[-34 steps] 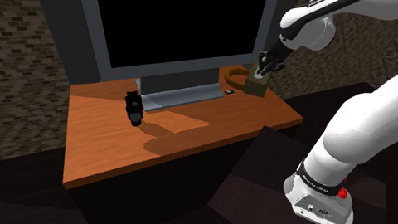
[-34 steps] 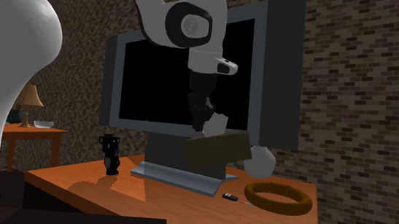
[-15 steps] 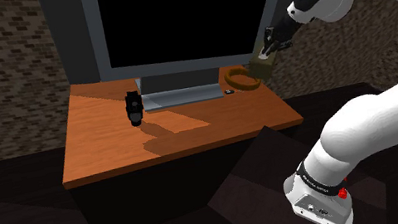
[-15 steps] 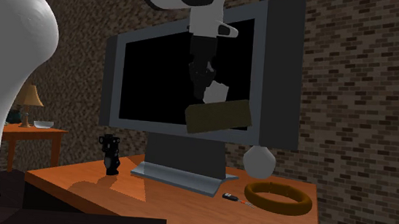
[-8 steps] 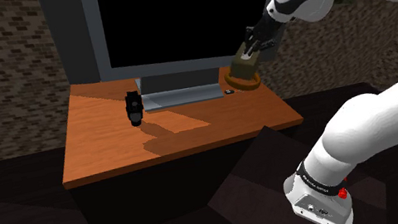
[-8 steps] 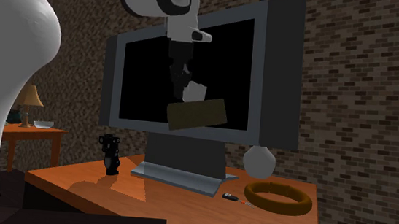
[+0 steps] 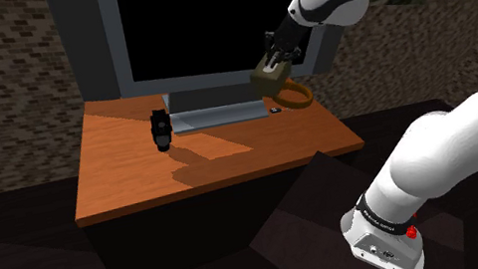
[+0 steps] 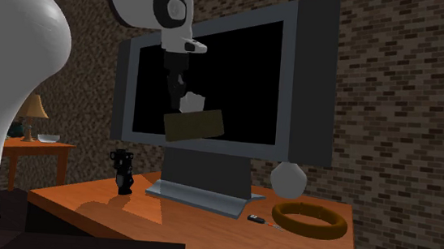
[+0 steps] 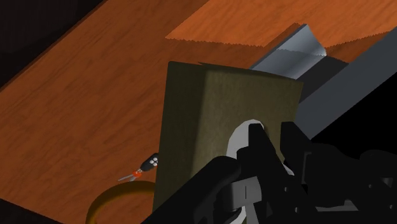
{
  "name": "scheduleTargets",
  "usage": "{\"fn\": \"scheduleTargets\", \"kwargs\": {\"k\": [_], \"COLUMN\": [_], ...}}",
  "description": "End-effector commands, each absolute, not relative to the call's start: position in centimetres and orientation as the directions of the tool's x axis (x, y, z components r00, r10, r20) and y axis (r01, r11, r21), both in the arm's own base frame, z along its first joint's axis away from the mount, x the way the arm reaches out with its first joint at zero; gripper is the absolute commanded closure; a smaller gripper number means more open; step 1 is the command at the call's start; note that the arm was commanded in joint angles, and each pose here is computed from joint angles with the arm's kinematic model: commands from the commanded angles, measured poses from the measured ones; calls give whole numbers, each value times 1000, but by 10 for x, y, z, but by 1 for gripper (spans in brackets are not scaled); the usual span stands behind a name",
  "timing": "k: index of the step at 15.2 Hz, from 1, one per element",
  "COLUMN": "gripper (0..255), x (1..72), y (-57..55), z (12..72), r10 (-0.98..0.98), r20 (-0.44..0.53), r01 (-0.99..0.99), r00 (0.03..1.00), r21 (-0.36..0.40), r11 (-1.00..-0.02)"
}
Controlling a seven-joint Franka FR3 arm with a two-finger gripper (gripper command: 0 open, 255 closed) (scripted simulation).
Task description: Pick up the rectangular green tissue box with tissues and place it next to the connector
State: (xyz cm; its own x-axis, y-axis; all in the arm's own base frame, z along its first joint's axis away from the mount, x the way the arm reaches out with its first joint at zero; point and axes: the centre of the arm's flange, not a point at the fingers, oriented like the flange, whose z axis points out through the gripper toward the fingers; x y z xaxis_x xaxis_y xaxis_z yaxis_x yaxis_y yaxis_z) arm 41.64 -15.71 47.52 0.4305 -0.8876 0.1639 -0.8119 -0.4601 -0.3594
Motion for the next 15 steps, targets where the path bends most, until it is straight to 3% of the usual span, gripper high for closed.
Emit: {"fn": "scheduleTargets", "kwargs": {"k": [1,15], "gripper": [255,255], "x": [434,545], "y": [-135,7], "z": [474,475], "r10": [-888,-888], "r20": [163,163], "r01": [-812,-812], "r00": [430,430], "r21": [-360,-360], "r11": [-459,-459]}}
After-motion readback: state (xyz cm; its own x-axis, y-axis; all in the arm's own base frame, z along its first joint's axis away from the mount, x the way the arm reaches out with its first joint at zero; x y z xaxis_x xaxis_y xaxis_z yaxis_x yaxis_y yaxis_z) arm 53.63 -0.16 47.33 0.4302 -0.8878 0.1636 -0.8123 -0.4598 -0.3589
